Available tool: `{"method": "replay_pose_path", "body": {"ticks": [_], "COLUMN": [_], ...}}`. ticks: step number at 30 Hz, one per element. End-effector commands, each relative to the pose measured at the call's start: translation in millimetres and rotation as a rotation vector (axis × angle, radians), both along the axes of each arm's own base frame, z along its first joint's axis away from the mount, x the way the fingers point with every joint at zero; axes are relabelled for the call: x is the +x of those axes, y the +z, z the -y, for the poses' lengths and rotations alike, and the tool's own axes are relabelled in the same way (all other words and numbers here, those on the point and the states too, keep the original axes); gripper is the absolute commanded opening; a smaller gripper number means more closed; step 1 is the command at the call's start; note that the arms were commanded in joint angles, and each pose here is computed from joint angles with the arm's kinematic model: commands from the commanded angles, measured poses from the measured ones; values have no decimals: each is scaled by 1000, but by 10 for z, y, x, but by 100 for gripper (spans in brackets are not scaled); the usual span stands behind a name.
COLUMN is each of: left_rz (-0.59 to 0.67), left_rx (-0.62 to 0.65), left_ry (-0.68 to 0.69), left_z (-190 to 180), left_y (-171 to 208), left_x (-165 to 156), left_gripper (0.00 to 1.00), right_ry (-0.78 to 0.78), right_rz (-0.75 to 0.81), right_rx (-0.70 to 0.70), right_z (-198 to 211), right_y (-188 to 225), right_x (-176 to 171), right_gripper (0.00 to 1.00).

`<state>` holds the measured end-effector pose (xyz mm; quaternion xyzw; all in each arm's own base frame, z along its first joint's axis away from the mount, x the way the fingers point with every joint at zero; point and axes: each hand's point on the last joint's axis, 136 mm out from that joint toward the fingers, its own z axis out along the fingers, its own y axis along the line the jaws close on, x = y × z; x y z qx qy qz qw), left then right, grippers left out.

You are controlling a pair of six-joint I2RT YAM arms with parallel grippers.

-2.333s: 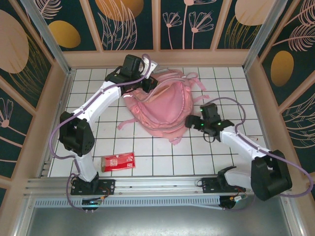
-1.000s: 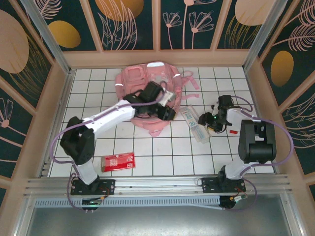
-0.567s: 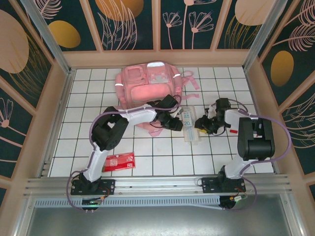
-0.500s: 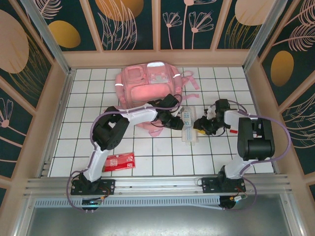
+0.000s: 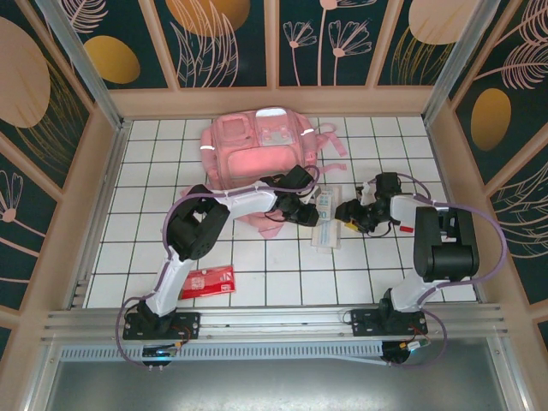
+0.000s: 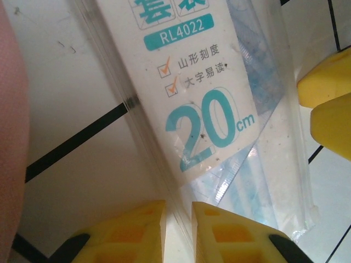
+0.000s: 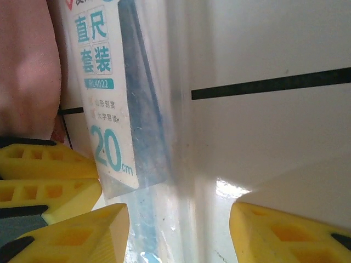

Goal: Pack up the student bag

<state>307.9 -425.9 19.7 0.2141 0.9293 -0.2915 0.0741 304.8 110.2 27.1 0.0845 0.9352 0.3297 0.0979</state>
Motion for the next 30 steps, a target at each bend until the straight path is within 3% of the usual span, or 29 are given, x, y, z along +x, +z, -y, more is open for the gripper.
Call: {"method": "replay_pose_path", "body": {"ticks": [1, 9, 13, 15, 18, 21, 22, 25, 30], "left_rz": [-34, -31, -11, 31, 246, 524, 605, 716, 614], "left_rx": [62, 52, 38, 15, -71, 6, 60, 263, 501], "left_ry": [-14, -31, -42, -66, -77, -108, -139, -185, -219], "left_z": [-83, -66, -54, -28, -24, -289, -410, -820, -1401], "left_y": [-260, -245, -101, 245, 1179, 1864, 1962, 1800, 1147], "left_x": [-75, -87, -73, -43, 115, 304, 351, 475, 727], "left_gripper": [16, 12, 12, 12, 18, 30, 39, 83, 88], "right_ry": [17, 160, 155, 121, 9, -108, -135, -186, -175], "right_rz": [35, 128, 136, 145, 192, 251, 276, 339, 387], "right_rx": [-42, 206, 209, 170, 102, 39, 24, -16, -1], "right_z": [-34, -565, -524, -439, -218, 35, 94, 209, 192], "right_y": [-124, 210, 287, 342, 538, 780, 878, 1136, 1414], "right_x": [162, 111, 126, 161, 278, 401, 439, 529, 553], "right_gripper": [51, 32, 5, 0, 0, 0, 0, 0, 0]}}
